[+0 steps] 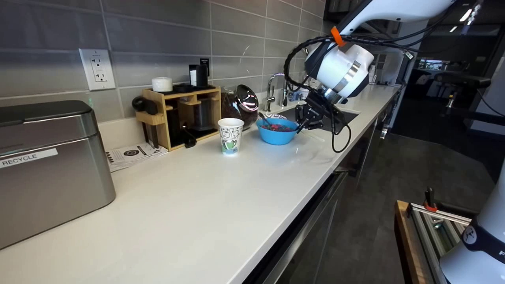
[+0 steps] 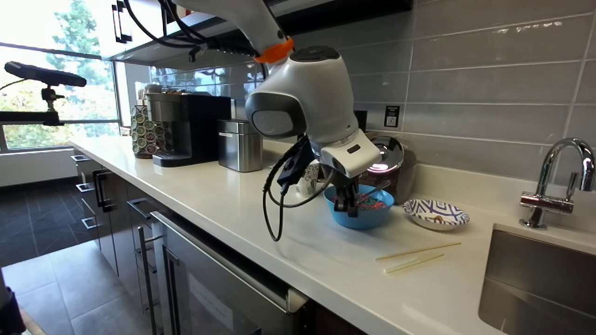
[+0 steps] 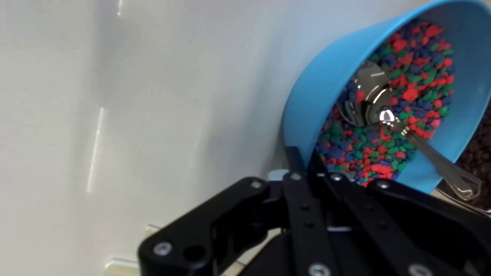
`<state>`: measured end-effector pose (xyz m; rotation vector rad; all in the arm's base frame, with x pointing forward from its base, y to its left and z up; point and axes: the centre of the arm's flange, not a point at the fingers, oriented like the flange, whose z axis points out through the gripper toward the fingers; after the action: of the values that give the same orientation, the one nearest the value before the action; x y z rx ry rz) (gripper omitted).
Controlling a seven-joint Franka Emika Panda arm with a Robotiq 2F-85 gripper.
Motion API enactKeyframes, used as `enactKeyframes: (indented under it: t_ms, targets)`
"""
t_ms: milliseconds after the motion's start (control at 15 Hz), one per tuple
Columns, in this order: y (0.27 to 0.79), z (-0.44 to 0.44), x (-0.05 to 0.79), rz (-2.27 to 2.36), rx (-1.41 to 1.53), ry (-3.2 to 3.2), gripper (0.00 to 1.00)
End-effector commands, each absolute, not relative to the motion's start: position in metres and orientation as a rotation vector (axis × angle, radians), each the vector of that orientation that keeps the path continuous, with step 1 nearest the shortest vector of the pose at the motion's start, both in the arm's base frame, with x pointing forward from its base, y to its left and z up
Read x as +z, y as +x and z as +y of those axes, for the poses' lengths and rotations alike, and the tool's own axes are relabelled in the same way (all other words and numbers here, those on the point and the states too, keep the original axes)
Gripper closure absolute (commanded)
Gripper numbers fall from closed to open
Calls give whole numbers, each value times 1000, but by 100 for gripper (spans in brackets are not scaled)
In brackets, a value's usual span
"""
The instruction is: Bring the bowl closer to the white and blue plate
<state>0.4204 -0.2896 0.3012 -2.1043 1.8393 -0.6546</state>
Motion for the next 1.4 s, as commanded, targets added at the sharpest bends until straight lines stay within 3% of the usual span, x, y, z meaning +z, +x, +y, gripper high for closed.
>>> enactKeyframes:
  t_ms: [0, 67, 667, 1133, 1267, 1333]
  targets:
    - [442, -284, 305, 1857, -675, -2078, 85]
    - [440, -282, 308, 1844, -681, -2088, 73]
    - [383, -254, 359, 1581, -749, -2346, 3]
    - [340, -197, 417, 1123, -855, -2812, 0]
    - [338, -174, 431, 942, -926, -2917, 0]
    - [361, -213, 392, 1059, -894, -2863, 0]
